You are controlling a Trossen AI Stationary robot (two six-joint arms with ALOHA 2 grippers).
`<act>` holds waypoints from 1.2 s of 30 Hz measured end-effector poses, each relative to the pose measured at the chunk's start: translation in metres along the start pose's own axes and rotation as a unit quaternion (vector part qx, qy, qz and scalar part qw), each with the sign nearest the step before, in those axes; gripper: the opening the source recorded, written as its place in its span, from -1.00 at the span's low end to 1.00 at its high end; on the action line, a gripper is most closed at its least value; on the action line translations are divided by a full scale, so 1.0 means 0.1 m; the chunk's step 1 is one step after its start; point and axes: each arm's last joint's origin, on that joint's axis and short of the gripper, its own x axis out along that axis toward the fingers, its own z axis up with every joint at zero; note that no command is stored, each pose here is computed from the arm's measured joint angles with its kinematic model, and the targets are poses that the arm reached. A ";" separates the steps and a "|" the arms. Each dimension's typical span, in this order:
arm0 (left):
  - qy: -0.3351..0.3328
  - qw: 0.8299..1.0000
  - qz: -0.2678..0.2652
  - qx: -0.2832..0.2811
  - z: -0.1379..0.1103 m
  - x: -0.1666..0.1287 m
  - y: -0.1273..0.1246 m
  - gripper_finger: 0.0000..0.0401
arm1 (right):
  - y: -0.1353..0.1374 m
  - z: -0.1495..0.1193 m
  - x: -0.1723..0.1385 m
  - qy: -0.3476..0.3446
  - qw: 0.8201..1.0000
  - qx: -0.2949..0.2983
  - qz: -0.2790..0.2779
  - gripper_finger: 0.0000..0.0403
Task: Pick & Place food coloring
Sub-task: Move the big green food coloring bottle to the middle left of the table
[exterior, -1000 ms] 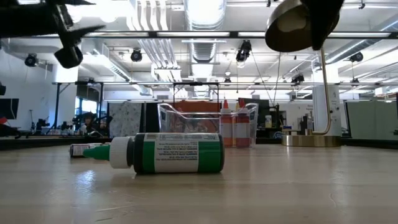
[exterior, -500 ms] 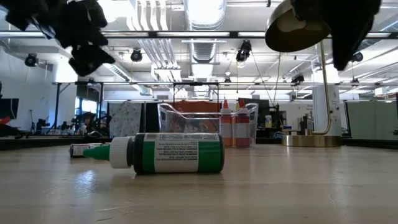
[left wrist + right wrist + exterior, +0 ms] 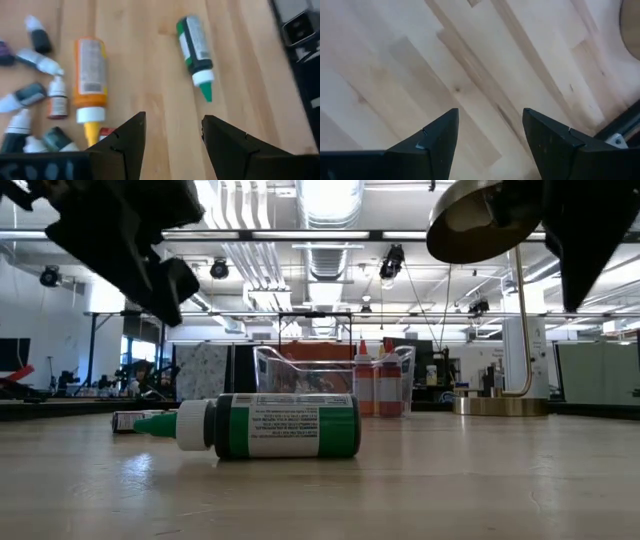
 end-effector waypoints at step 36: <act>0.116 0.983 0.135 -0.034 0.61 1.14 -0.70 -0.05 | -0.58 -0.59 0.43 -0.020 0.997 -0.068 0.024 0.06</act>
